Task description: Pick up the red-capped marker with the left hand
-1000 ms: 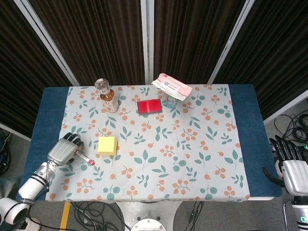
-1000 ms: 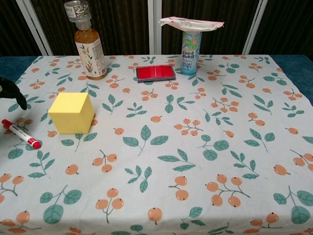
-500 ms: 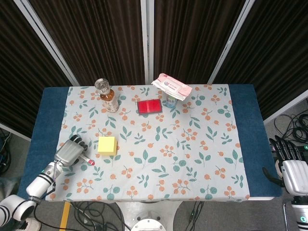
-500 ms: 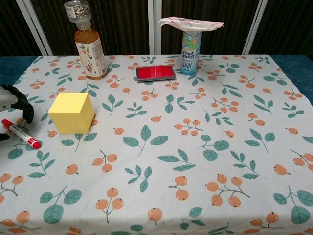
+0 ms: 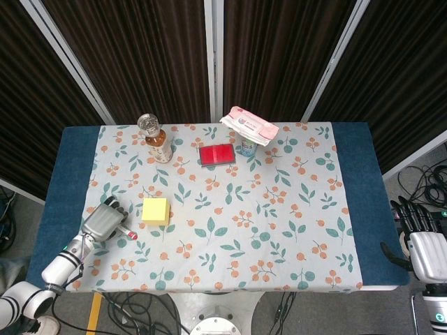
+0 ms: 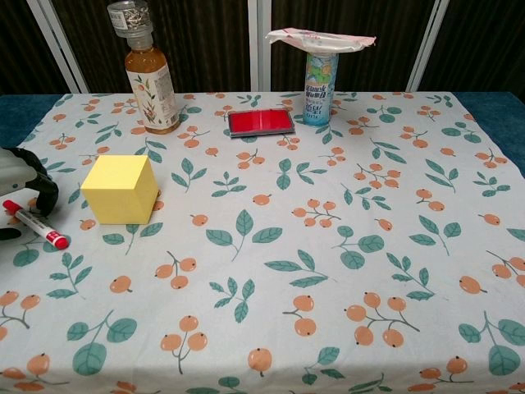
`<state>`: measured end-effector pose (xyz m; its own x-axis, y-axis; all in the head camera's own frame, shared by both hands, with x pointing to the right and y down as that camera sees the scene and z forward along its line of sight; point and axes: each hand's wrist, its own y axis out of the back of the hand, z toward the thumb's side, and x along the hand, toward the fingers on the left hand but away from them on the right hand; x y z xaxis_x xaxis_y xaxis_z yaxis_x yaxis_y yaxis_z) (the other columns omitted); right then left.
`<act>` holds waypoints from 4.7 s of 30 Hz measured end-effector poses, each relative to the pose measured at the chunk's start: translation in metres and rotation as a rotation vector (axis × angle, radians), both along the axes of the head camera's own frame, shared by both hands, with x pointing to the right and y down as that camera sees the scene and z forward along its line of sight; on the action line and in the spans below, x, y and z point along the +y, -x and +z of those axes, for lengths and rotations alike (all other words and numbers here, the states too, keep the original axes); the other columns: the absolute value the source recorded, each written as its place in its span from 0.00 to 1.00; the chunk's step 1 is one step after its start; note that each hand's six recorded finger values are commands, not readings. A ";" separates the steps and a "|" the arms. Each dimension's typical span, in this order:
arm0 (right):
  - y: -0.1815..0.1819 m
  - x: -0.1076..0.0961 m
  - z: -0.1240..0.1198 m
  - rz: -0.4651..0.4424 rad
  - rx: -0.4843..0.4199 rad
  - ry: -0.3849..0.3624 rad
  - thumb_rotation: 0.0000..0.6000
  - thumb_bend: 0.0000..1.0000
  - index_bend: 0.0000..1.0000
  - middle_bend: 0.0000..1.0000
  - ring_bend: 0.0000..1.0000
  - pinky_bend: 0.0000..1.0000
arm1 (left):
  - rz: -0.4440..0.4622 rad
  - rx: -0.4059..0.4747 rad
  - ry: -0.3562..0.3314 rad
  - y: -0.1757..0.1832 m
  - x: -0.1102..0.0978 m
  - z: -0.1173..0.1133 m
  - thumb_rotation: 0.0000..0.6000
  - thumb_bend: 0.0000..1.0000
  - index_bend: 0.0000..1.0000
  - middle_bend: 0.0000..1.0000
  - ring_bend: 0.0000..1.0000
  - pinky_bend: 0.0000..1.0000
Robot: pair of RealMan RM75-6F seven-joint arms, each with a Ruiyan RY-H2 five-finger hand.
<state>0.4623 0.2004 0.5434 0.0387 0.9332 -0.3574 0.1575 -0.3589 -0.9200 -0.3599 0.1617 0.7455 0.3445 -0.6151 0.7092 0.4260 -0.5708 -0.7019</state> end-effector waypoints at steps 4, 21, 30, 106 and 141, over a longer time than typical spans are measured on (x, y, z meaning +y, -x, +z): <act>-0.001 0.000 0.000 0.004 0.001 0.002 1.00 0.20 0.00 0.02 0.00 0.00 | 0.003 0.001 -0.002 -0.002 0.000 0.001 1.00 0.33 0.54 0.57 0.33 0.19; -0.002 0.001 0.000 0.006 0.004 0.003 1.00 0.20 0.00 0.02 0.00 0.00 | -0.006 -0.010 -0.016 -0.002 -0.001 0.007 1.00 0.34 0.58 0.60 0.38 0.31; -0.001 0.001 0.001 0.004 0.005 0.004 1.00 0.20 0.00 0.02 0.00 0.00 | -0.016 -0.004 -0.021 -0.001 -0.001 0.008 1.00 0.37 0.64 0.66 0.44 0.41; -0.005 0.003 -0.006 0.012 0.012 -0.009 1.00 0.20 0.00 0.02 0.00 0.00 | -0.112 0.214 -0.038 -0.100 -0.054 0.007 1.00 0.48 0.71 0.73 0.54 0.68; -0.009 0.004 -0.006 0.010 0.007 -0.007 1.00 0.20 0.00 0.02 0.00 0.00 | -0.134 0.201 0.034 -0.157 -0.069 0.018 1.00 0.49 0.71 0.73 0.54 0.69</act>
